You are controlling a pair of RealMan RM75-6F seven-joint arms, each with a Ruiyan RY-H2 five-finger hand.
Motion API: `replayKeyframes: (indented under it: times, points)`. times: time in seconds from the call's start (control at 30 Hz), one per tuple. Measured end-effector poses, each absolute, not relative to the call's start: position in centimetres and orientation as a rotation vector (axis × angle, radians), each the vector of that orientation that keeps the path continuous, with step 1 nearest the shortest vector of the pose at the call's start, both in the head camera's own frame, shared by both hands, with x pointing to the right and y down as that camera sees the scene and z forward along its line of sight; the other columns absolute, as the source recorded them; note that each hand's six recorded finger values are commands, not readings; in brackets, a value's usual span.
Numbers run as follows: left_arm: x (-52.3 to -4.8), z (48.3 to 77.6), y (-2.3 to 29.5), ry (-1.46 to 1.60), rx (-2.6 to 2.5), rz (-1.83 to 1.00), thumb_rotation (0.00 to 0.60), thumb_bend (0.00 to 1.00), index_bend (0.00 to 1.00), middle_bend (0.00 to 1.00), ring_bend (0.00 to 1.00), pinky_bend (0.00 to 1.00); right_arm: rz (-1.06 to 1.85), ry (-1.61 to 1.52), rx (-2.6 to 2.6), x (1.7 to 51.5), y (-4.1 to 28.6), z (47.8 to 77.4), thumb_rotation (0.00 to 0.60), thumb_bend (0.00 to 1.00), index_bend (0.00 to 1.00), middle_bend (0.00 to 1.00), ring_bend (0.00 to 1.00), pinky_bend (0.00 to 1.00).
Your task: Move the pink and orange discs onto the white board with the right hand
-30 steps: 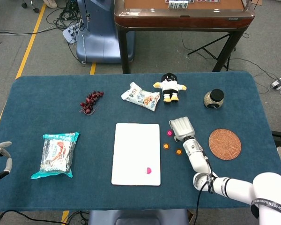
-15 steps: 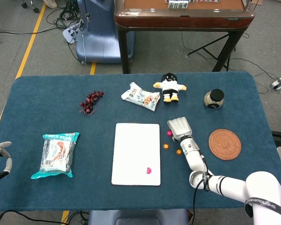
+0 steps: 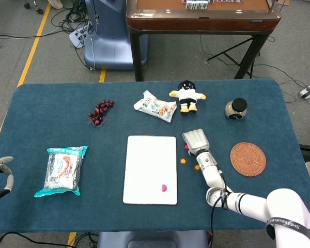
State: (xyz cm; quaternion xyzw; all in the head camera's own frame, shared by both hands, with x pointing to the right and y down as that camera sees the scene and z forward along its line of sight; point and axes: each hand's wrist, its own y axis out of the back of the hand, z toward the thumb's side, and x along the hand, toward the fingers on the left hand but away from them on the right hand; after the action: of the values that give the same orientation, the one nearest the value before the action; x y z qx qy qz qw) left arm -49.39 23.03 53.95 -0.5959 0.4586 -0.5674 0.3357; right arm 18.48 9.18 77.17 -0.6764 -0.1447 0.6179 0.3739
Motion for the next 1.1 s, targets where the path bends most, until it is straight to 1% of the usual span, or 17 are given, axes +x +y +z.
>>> replayKeyframes:
  times: [0.27,0.43,0.63,0.83,1.1]
  points:
    - [-49.4,53.9,23.0,1.198,-1.554,-1.479,0.6,0.49,0.33,0.52,0.44,0.59,1.598,-0.37,-1.746,18.3,9.1,77.5,0.6,0.21,0.43,1.0,1.0,1.0]
    - [-49.4,53.8,23.1,1.197,-1.555,-1.477,0.6,0.49,0.33,0.52,0.44,0.59,1.603,-0.372,-1.754,18.3,9.1,77.5,0.6,0.25,0.44,1.0,1.0,1.0]
    - [-49.4,53.9,23.1,1.194,-1.556,-1.479,0.6,0.49,0.33,0.52,0.44,0.59,1.6,-0.38,-1.759,18.3,9.1,77.3,0.6,0.27,0.47,1.0,1.0,1.0]
    - [-49.3,54.1,23.1,1.19,-1.558,-1.482,0.6,0.49,0.33,0.52,0.44,0.59,1.577,-0.399,-1.774,18.2,8.9,76.3,0.6,0.28,0.49,1.0,1.0,1.0]
    - [-49.3,54.3,23.1,1.183,-1.558,-1.489,0.6,0.49,0.33,0.52,0.44,0.59,1.496,-0.414,-1.806,17.0,9.2,73.8,0.6,0.28,0.49,1.0,1.0,1.0]
